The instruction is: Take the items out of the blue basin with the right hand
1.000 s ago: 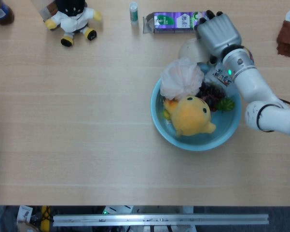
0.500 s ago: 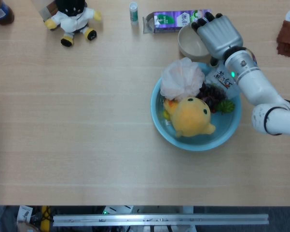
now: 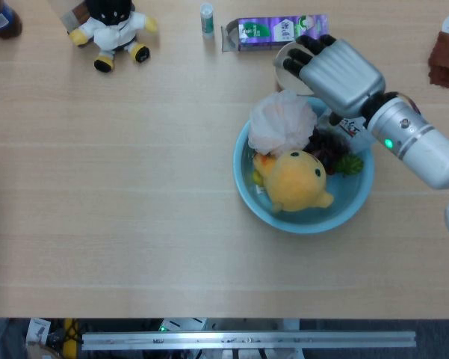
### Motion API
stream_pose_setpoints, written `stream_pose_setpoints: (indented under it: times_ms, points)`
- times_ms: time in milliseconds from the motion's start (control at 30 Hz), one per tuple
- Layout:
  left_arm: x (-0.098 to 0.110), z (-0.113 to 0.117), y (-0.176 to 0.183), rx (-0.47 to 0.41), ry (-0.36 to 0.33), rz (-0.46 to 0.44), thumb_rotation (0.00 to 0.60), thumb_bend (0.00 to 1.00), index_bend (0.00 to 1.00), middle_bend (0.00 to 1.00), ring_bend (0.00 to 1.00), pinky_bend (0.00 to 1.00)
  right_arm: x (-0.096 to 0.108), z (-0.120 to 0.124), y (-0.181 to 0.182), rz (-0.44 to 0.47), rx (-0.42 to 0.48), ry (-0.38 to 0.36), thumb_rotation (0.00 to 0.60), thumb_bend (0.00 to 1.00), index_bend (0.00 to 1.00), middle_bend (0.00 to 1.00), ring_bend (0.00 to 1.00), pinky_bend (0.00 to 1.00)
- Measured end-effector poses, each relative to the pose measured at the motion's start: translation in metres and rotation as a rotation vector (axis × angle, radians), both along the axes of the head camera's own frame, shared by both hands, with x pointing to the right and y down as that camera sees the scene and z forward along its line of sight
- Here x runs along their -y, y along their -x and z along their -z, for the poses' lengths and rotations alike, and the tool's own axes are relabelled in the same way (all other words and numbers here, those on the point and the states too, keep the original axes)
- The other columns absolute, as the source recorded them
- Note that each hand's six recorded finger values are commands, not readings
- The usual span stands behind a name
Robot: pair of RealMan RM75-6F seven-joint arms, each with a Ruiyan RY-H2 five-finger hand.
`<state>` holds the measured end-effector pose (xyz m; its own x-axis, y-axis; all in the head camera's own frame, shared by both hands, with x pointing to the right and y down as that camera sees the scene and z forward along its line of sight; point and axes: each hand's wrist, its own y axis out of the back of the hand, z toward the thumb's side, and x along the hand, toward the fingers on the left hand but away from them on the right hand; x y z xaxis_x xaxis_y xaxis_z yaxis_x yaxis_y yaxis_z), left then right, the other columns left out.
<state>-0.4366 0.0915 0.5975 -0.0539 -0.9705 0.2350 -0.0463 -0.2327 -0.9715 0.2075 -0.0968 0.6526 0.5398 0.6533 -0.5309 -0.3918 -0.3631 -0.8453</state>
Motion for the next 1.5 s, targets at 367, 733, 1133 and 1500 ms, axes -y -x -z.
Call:
stream_pose_setpoints:
  times_ms: [367, 733, 1133, 1500]
  points:
    - [-0.002, 0.0, 0.002, 0.004, 0.002, 0.008, 0.6, 0.36, 0.3, 0.27, 0.26, 0.25, -0.021, -0.02, -0.009, 0.077, -0.09, 0.007, 0.6, 0.01, 0.17, 0.22, 0.09, 0.24]
    - [-0.004, 0.002, 0.008, 0.006, -0.006, 0.025, 0.6, 0.36, 0.3, 0.26, 0.26, 0.25, -0.024, -0.033, 0.017, 0.131, -0.107, -0.05, 0.6, 0.01, 0.17, 0.22, 0.09, 0.24]
    - [-0.004, 0.003, 0.009, -0.002, -0.008, 0.024, 0.6, 0.36, 0.3, 0.26, 0.26, 0.25, -0.04, -0.056, 0.033, 0.177, -0.161, -0.11, 0.6, 0.02, 0.28, 0.22, 0.09, 0.24]
    - [-0.004, 0.003, 0.01, -0.003, -0.007, 0.025, 0.6, 0.36, 0.31, 0.26, 0.26, 0.25, -0.036, -0.067, 0.034, 0.159, -0.121, -0.174, 0.6, 0.23, 0.6, 0.36, 0.18, 0.35]
